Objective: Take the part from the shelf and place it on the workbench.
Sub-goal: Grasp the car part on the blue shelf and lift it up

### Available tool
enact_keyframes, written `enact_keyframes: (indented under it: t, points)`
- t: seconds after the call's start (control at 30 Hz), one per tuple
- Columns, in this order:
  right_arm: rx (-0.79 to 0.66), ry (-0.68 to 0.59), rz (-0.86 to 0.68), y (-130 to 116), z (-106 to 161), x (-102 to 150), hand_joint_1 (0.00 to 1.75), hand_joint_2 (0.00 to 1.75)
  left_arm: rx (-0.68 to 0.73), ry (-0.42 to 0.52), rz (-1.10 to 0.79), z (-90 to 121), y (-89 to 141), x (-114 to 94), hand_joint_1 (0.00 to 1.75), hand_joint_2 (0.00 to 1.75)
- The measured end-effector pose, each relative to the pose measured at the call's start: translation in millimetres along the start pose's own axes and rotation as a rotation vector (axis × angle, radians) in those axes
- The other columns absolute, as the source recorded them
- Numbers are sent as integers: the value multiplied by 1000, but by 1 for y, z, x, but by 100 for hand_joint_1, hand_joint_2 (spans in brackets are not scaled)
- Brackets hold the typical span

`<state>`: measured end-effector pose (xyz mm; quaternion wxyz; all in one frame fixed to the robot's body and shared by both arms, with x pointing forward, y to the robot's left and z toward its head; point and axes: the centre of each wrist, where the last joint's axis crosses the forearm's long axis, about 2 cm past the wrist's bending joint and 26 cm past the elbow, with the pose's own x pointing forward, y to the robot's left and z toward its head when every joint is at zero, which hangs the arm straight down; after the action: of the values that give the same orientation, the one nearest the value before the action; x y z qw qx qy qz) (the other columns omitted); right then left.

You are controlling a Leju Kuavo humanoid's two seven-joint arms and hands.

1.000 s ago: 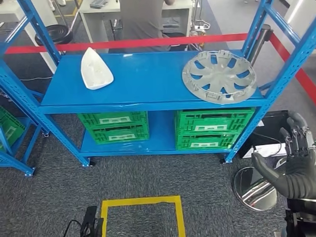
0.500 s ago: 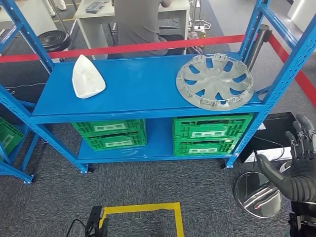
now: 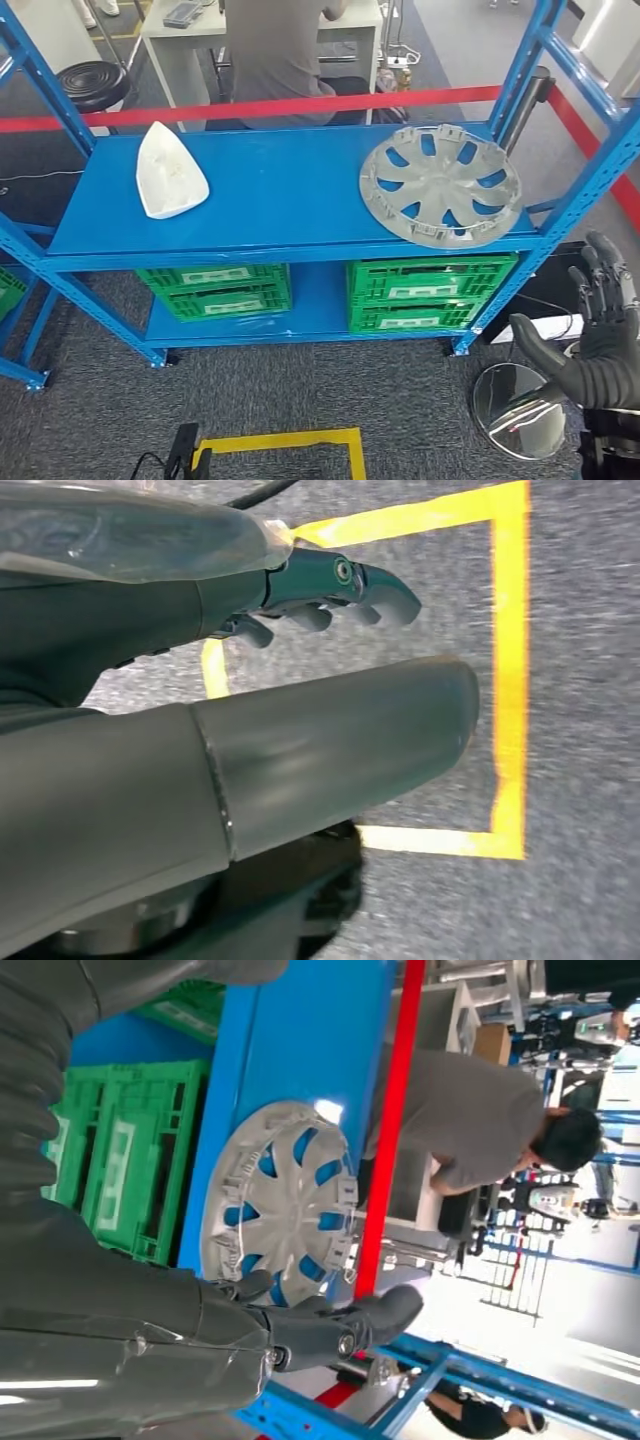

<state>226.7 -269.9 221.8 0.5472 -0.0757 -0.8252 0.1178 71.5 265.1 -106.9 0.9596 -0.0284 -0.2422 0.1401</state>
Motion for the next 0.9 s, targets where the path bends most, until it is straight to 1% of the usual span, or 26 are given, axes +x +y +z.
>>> enact_keyframes:
  t: [0.27, 0.53, 0.9]
  points:
    - [1, 22, 3, 0, 2, -1, 0, 175, -4, -2, 0, 0, -2, 0, 0, 0]
    - [2, 19, 5, 0, 2, 0, 0, 175, -7, -14, -1, -2, -3, 6, 0, 0]
    - [5, 20, 6, 0, 2, 0, 0, 175, -2, -10, -2, -1, -1, 3, 0, 0]
